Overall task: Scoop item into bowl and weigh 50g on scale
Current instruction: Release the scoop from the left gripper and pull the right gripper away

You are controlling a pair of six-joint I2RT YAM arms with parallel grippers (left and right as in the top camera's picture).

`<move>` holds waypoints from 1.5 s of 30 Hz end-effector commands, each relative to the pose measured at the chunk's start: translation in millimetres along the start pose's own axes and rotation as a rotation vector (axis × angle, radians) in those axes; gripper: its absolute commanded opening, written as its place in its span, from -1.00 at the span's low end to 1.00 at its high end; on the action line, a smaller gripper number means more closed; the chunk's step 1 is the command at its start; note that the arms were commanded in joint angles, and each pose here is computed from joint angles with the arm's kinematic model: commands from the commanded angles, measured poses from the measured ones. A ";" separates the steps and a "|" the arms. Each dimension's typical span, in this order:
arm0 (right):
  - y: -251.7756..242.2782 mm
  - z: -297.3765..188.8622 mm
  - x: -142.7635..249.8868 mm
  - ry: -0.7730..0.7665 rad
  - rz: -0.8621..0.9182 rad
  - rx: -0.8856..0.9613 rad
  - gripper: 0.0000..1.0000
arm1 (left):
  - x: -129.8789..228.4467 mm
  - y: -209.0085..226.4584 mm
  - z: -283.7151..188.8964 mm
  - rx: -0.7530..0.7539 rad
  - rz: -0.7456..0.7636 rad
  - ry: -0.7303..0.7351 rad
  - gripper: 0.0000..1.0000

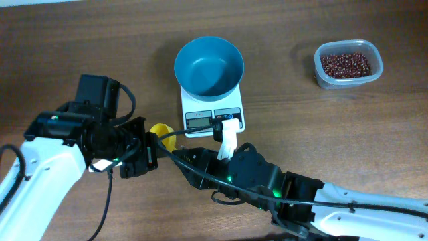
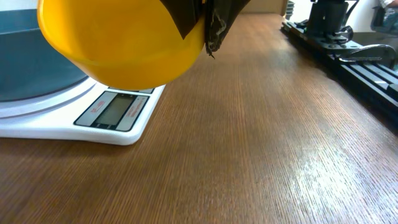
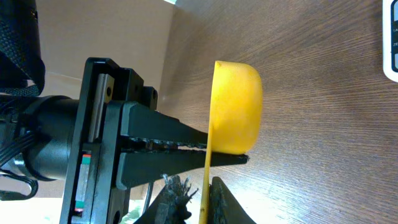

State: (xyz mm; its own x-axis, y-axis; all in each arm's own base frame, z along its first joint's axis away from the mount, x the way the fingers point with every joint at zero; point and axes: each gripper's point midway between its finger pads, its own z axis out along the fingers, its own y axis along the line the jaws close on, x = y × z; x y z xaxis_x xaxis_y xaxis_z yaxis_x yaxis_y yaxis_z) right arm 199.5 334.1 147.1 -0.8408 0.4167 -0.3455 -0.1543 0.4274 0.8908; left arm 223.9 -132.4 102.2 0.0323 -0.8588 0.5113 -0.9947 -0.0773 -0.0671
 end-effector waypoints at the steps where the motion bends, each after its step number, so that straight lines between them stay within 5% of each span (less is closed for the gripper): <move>1: 10.3 1.8 0.2 0.001 -0.007 -0.027 -0.65 | 4.8 0.0 0.5 -0.006 0.029 0.002 -1.00; 12: 9.6 1.8 0.2 0.001 -0.007 -0.024 -0.85 | 4.9 0.2 0.6 -0.006 0.029 0.002 -0.99; 20: 15.9 0.9 14.7 0.086 -0.008 -0.060 -0.92 | 4.5 0.9 0.5 -0.009 0.062 0.001 -0.59; 24: 13.4 1.0 15.5 0.087 -0.070 -0.053 -0.92 | 4.4 1.0 0.5 -0.010 0.097 0.000 0.28; 30: -13.2 -0.7 28.4 0.151 -0.162 0.045 -0.92 | -0.3 -0.8 0.5 -0.004 0.376 -0.028 0.99; 36: -28.3 -11.5 57.2 0.319 -0.227 0.076 -0.92 | 1.0 -0.4 0.5 -0.009 0.698 -0.018 0.98; 45: -48.0 -93.7 33.1 0.268 -0.246 0.281 -0.92 | 8.7 2.1 0.4 -0.005 0.867 0.030 0.98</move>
State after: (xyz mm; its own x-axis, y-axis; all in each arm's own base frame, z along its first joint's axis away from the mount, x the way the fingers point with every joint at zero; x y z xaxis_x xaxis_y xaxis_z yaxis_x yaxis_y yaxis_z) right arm 131.4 272.4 101.3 -0.9312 0.0352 -0.3628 -0.2363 0.6995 0.6744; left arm 221.5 -134.6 101.7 -0.6616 -0.6743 0.3281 -0.7447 0.5395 -0.3930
